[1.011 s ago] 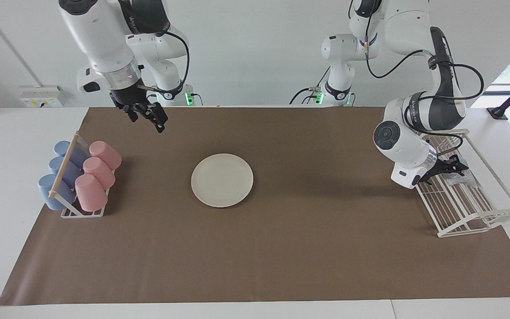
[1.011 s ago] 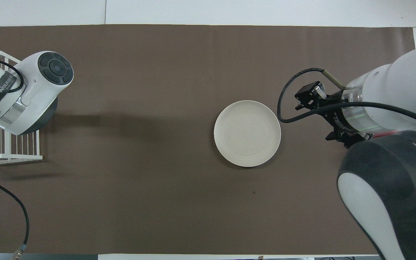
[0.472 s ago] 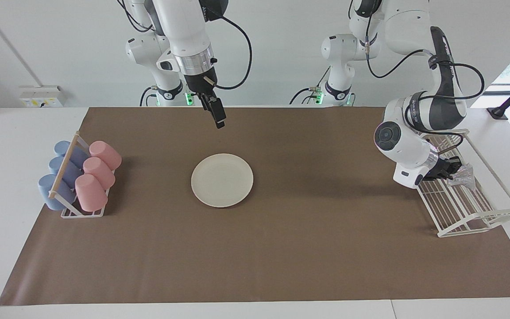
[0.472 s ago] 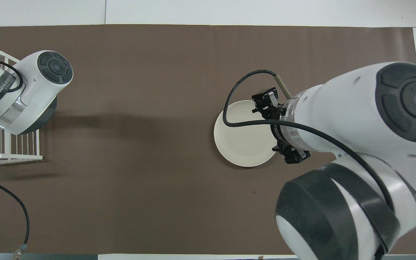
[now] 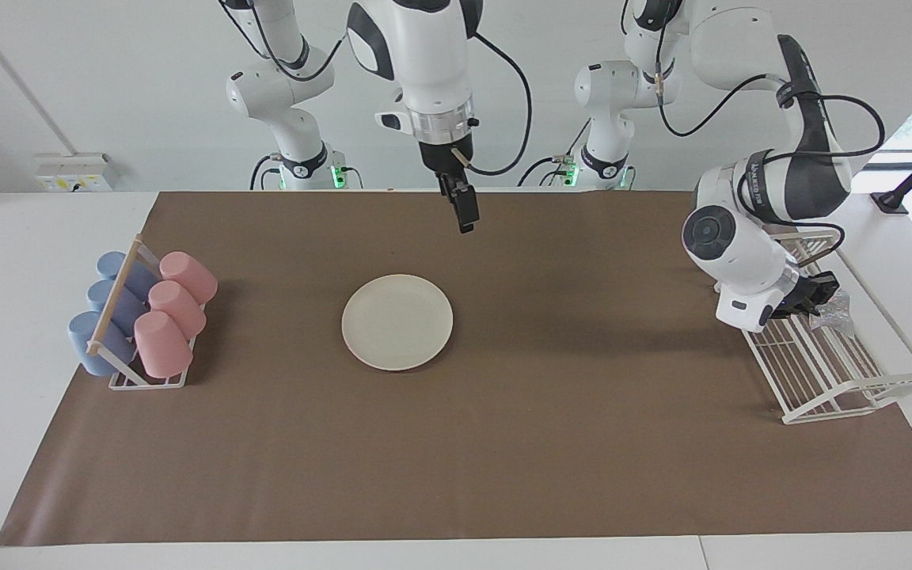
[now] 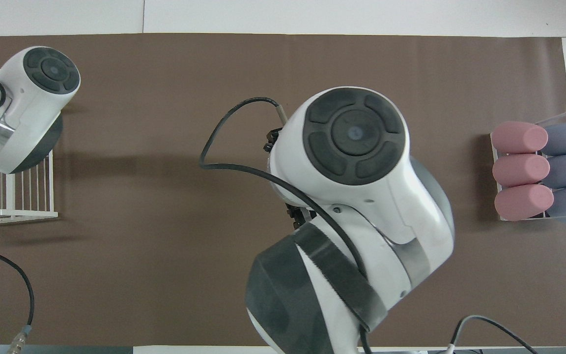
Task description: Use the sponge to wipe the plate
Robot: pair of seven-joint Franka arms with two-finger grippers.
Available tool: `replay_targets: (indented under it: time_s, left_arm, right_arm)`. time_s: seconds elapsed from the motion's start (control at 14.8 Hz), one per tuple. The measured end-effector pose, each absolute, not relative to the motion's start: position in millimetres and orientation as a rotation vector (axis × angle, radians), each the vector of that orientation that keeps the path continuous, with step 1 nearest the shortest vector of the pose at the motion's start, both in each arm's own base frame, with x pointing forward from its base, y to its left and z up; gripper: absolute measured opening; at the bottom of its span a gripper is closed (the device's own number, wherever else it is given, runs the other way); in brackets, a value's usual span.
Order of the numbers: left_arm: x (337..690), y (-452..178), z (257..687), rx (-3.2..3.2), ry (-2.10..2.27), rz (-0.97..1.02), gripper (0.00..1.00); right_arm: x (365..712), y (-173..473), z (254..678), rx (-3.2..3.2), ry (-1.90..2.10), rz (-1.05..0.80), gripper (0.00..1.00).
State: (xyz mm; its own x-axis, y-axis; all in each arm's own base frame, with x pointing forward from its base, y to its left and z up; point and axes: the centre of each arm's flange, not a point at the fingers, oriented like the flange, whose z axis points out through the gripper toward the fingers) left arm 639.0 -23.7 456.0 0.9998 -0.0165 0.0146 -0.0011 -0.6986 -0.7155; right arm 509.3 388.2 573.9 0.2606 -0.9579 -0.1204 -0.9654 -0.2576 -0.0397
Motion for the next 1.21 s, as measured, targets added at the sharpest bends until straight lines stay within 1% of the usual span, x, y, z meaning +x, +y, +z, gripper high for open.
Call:
replay_targets:
  time_s: [0.2,0.47,0.67,0.81,1.01,1.21]
  left_arm:
    - [639,-34,509,-2.605,-0.132,0.021,0.04]
    - [634,-60,535,-2.976,-0.262,0.096,0.04]
    - [632,-45,552,-3.262,-0.437,0.164,0.04]
    - [629,-43,565,-3.417,-0.513,0.197,0.04]
    - [620,-52,566,-3.673,-0.598,0.328,0.04]
    - [599,-47,542,-3.916,-0.656,0.402,0.04]
  right_arm:
    - [512,428,555,-2.368,1.917,0.123,1.00]
    - [521,450,544,-2.312,2.008,0.138,1.00]
    - [506,490,527,-2.371,2.021,0.151,1.00]
    - [492,509,524,-2.392,2.017,0.143,1.00]
    - [484,516,532,-2.385,2.013,0.136,1.00]
    - [487,512,538,-2.373,2.015,0.133,1.00]
